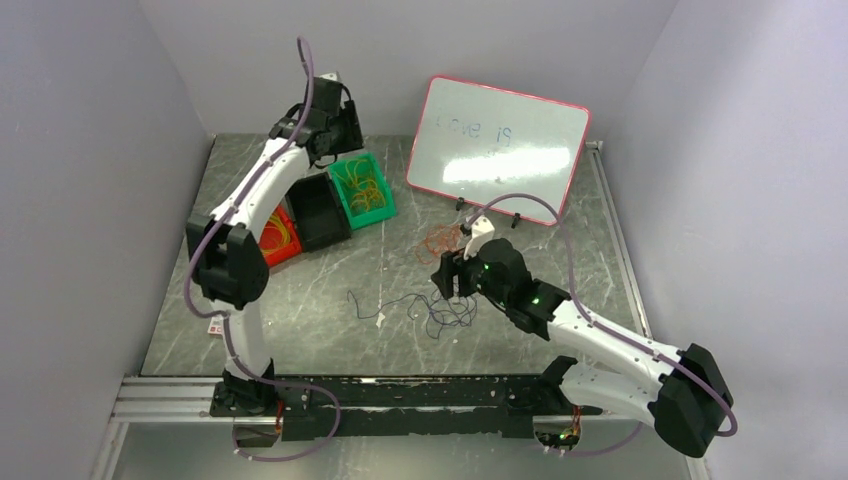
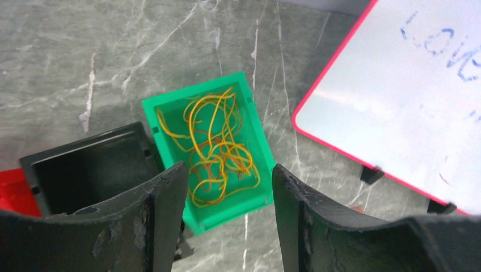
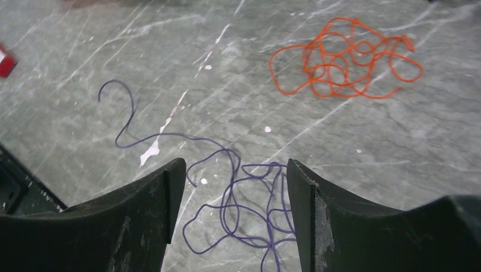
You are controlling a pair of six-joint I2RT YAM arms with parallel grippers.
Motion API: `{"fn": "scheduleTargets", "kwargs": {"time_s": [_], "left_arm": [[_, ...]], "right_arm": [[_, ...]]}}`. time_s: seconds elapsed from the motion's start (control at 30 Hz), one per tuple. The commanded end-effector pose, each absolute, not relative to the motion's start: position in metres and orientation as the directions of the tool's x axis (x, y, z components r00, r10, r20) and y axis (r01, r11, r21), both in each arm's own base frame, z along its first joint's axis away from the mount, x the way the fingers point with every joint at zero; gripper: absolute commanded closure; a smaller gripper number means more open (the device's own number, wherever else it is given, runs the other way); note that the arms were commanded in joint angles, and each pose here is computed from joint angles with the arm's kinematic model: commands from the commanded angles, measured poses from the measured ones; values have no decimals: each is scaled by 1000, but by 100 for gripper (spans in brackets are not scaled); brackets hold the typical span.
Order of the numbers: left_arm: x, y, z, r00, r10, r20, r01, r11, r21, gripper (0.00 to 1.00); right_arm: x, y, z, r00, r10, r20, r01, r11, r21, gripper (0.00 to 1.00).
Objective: Untangle the cables
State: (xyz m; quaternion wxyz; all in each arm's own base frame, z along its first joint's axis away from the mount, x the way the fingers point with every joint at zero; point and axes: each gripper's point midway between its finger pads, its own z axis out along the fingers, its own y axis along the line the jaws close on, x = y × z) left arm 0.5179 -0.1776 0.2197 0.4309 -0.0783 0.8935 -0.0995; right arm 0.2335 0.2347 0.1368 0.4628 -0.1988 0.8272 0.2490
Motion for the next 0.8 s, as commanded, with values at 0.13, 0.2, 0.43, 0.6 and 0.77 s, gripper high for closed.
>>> {"fn": "scheduleTargets", "kwargs": {"time_s": [0.13, 0.2, 0.43, 0.6, 0.77], "left_arm": [[471, -175, 277, -467, -125, -875, 165, 960, -226, 39], [452, -174, 275, -463, -115, -879, 197, 953, -228, 39], [391, -171, 251, -508, -120, -853, 264, 921, -287, 41], [358, -187, 236, -522, -69, -850, 393, 865, -311, 38], [340, -200, 218, -553, -52, -832, 435, 833, -341, 38]], "right_arm": [[250, 190, 141, -584, -13, -812, -260, 950, 172, 31], [247, 183, 139, -621, -5, -784, -207, 966, 158, 31], [227, 182, 112, -765, -51, -642, -177, 975, 133, 39], [210, 179, 95, -832, -138, -538, -218, 972, 88, 39], [211, 177, 82, -836, -137, -531, -208, 975, 75, 39]]}}
